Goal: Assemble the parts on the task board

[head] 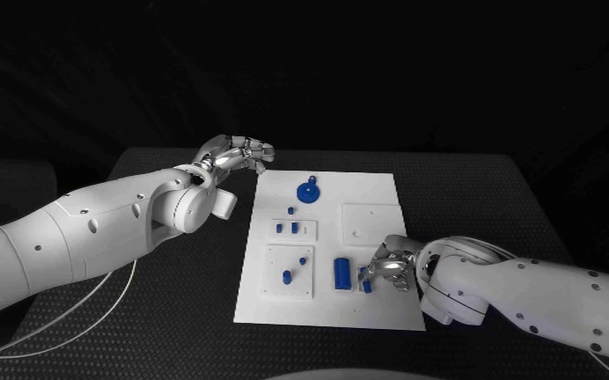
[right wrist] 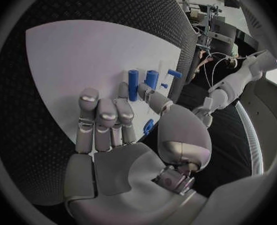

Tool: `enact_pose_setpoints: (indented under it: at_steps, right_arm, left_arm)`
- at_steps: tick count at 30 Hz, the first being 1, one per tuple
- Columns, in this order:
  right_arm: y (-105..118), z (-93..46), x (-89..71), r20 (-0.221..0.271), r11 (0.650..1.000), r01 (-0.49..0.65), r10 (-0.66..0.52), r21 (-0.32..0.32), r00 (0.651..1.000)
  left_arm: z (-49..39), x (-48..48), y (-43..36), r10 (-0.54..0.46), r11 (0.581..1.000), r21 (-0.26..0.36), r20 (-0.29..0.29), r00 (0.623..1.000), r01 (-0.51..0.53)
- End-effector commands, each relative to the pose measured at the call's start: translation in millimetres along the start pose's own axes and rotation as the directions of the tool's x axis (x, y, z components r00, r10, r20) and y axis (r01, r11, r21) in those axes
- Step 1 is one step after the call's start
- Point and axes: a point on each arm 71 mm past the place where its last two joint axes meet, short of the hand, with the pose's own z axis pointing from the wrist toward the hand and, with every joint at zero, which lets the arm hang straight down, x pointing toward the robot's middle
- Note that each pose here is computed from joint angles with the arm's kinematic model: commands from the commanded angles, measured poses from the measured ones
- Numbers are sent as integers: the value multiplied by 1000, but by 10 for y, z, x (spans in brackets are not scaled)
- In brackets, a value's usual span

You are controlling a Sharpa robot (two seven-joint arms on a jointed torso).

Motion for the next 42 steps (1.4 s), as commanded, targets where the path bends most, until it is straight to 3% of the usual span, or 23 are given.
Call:
enact_pose_setpoints:
  at_steps: [1,28,36,42]
  right_arm:
    - [17,6,13,-8,1000,3,-3,-11,1000]
    - [39,10,38,-47,998,24,-26,-57,999]
    - [-27,-18,48,-103,993,90,-97,-76,990]
    - [-23,-12,45,-87,986,146,-153,-82,984]
  left_arm:
    - [4,28,-13,-8,1000,6,-16,1000,9]
    - [4,27,-12,-8,1000,6,-15,1000,8]
    - [0,16,-10,-8,1000,5,-14,1000,8]
    - [1,19,-11,-8,1000,5,-15,1000,8]
